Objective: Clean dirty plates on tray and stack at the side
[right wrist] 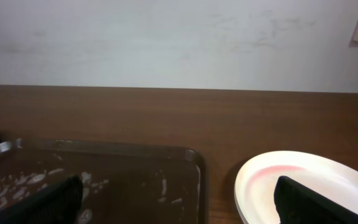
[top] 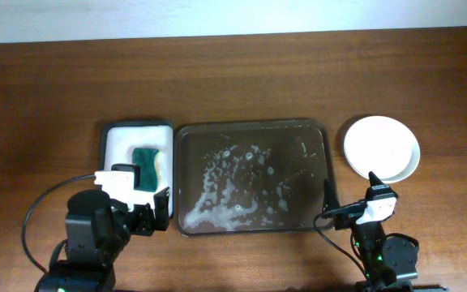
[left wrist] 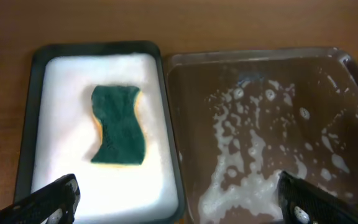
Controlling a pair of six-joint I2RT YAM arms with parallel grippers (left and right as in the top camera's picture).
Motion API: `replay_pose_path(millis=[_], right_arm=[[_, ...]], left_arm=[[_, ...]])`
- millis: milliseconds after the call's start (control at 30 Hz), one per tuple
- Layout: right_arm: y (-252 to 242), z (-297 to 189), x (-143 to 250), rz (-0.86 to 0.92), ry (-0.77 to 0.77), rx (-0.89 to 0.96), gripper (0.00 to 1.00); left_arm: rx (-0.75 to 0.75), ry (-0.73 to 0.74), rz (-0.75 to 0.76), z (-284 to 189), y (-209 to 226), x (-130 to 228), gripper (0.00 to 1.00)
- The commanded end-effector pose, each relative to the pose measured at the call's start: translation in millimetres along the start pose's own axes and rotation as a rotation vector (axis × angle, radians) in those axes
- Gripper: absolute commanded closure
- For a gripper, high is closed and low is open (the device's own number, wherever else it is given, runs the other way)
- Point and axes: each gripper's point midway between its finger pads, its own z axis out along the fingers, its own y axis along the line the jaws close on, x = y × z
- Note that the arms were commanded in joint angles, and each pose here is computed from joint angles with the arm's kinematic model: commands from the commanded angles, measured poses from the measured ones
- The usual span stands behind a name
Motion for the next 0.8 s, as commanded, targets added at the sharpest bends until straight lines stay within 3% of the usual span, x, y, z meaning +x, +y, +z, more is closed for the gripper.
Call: replay_pose_path(millis=[0,233,467,600,667,767], right_arm=[[1,0,2,-0.009,0.001,-0.009,0.01],[1,0,2,-0.009,0.001,-0.009,0.01],[1,0,2,-0.009,0.001,-0.009,0.02],[1,0,2,-0.009,0.001,-0.009,0.01],[1,0,2,-0.009,0.001,-0.009,0.01],[1,0,2,-0.009,0.001,-0.009,0.01]], left_arm=[[-0.031,-0.054,0.018,-8,6,3,0.01],[-0.054,-0.329,0.038,4,18,9,0.01],[-0.056,-0.755,0.101,5,23,-11,0.01],[-0.107,-0.770,0.269,3,20,-13,0.00],[-0.099,-0.640,0.249,24,24,11,0.01],[-0.095,-0.615,0.235,28,25,16,0.01]])
